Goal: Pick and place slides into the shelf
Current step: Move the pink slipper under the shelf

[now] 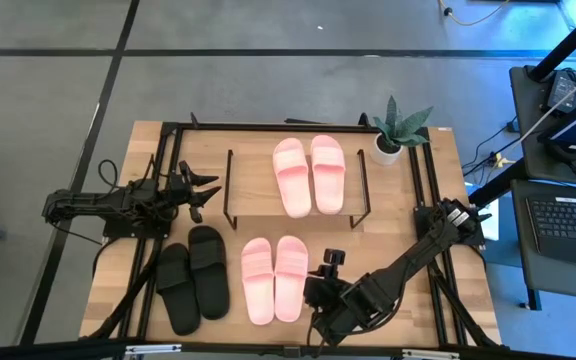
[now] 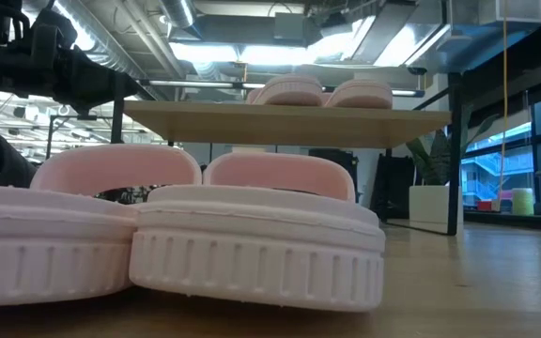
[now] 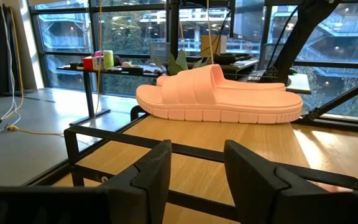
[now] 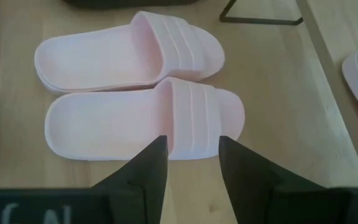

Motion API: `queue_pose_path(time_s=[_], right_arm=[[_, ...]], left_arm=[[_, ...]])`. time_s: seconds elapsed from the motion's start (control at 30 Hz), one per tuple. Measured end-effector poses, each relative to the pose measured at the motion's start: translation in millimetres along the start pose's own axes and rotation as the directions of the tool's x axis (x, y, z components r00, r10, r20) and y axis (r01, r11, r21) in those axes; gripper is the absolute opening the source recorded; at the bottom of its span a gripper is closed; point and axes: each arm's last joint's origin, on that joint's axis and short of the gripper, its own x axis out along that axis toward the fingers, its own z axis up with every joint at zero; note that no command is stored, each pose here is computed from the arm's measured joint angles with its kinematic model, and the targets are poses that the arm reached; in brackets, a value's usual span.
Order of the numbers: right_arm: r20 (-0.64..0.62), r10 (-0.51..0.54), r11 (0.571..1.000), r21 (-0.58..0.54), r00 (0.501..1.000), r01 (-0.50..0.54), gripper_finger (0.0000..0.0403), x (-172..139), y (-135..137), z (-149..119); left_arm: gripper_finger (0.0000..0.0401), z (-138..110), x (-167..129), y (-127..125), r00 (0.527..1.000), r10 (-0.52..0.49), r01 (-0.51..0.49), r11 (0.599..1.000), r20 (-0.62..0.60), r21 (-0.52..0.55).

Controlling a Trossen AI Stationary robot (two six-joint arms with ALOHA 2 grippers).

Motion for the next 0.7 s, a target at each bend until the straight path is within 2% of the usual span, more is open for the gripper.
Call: queue_pose_path(time_s=[0.2, 0.37, 0.57, 0.7], right_arm=[[0.022, 0.006, 0.997, -0.075, 1.0, -0.004, 0.0145, -10, 10, -8], [0.155, -0.072, 0.985, -0.145, 0.985, 0.095, 0.0145, -35, 29, -27], [0.176, -0.077, 0.988, -0.118, 0.981, 0.099, 0.0145, -40, 42, -52], [0.192, -0.155, 0.981, -0.09, 0.969, 0.174, 0.0145, -24, 42, -76]], left_arm=[[0.0141, 0, 0, 0, 1.0, 0.0, 0.0, 1.0, 0.0, 0.0], [0.0141, 0, 0, 0, 1.0, 0.0, 0.0, 1.0, 0.0, 0.0], [0.0141, 0, 0, 0, 1.0, 0.0, 0.0, 1.0, 0.0, 0.0], [0.0141, 0, 0, 0, 1.0, 0.0, 0.0, 1.0, 0.0, 0.0]])
